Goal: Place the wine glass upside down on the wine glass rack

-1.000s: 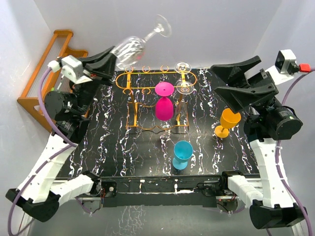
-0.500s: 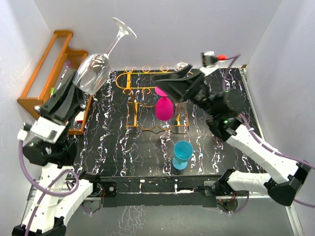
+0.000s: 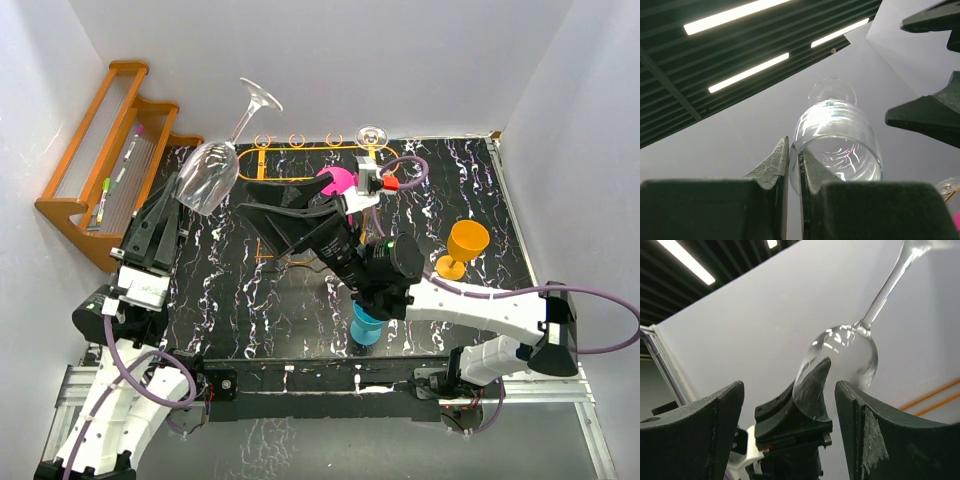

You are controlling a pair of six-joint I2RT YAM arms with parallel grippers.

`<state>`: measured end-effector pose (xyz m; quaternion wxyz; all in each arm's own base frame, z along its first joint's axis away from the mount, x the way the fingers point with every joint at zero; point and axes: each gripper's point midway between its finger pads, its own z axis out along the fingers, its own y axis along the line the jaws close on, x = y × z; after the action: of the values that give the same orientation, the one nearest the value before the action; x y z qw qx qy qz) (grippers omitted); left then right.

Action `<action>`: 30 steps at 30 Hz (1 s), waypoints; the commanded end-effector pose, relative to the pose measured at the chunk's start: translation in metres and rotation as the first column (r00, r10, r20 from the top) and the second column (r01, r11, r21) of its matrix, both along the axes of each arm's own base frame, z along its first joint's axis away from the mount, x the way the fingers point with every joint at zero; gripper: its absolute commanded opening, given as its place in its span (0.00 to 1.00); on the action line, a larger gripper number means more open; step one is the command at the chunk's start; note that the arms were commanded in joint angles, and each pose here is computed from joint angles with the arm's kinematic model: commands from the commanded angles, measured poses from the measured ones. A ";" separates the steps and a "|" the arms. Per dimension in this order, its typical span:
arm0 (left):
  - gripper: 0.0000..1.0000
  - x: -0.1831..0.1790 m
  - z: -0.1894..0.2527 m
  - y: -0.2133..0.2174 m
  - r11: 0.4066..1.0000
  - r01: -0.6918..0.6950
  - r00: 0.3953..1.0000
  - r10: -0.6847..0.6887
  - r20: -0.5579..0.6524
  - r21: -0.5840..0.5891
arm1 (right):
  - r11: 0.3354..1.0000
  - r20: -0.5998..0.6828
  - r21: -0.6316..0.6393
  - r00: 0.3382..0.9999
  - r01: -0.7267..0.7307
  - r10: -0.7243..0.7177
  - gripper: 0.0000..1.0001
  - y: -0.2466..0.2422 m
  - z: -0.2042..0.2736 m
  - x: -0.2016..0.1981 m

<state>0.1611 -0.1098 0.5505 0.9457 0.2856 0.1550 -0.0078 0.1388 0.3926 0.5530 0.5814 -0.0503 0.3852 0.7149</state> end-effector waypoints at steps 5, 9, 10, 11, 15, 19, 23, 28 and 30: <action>0.00 -0.033 0.008 0.010 0.999 -0.048 0.987 0.050 0.151 -0.012 | 0.955 -0.015 0.198 0.975 0.221 -0.223 0.77 -0.035 0.037 0.023; 0.00 -0.032 0.004 0.007 0.999 -0.043 0.988 0.042 0.151 0.002 | 0.945 -0.039 0.191 0.964 0.267 -0.264 0.77 -0.027 0.037 0.034; 0.00 -0.032 0.003 0.007 0.999 -0.042 0.987 0.041 0.153 0.005 | 0.943 -0.037 0.196 0.963 0.270 -0.268 0.77 -0.027 0.039 0.035; 0.00 -0.032 0.001 0.006 0.999 -0.040 0.988 0.038 0.151 0.010 | 0.942 -0.033 0.195 0.962 0.272 -0.271 0.77 -0.024 0.039 0.036; 0.00 -0.032 -0.004 0.003 0.999 -0.035 0.989 0.031 0.148 0.025 | 0.937 -0.039 0.202 0.959 0.284 -0.282 0.77 -0.023 0.040 0.038; 0.00 -0.033 -0.006 0.002 0.999 -0.035 0.988 0.029 0.153 0.036 | 0.933 -0.049 0.194 0.953 0.303 -0.299 0.71 -0.024 0.038 0.043; 0.00 -0.035 -0.007 0.000 0.998 -0.034 0.987 0.026 0.162 0.048 | 0.938 -0.065 0.200 0.959 0.284 -0.277 0.63 -0.025 0.036 0.051; 0.00 -0.035 -0.009 0.000 0.997 -0.042 0.986 0.032 0.163 0.058 | 0.950 -0.086 0.209 0.972 0.233 -0.220 0.52 -0.024 0.031 0.063; 0.00 -0.037 -0.010 -0.001 0.997 -0.039 0.986 0.028 0.165 0.067 | 0.952 -0.086 0.217 0.976 0.215 -0.201 0.48 -0.024 0.031 0.064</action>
<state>0.1434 -0.1152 0.5301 0.9400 0.3186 0.1214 0.0155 0.2056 0.3790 0.5643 0.6630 0.0695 0.3536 0.6562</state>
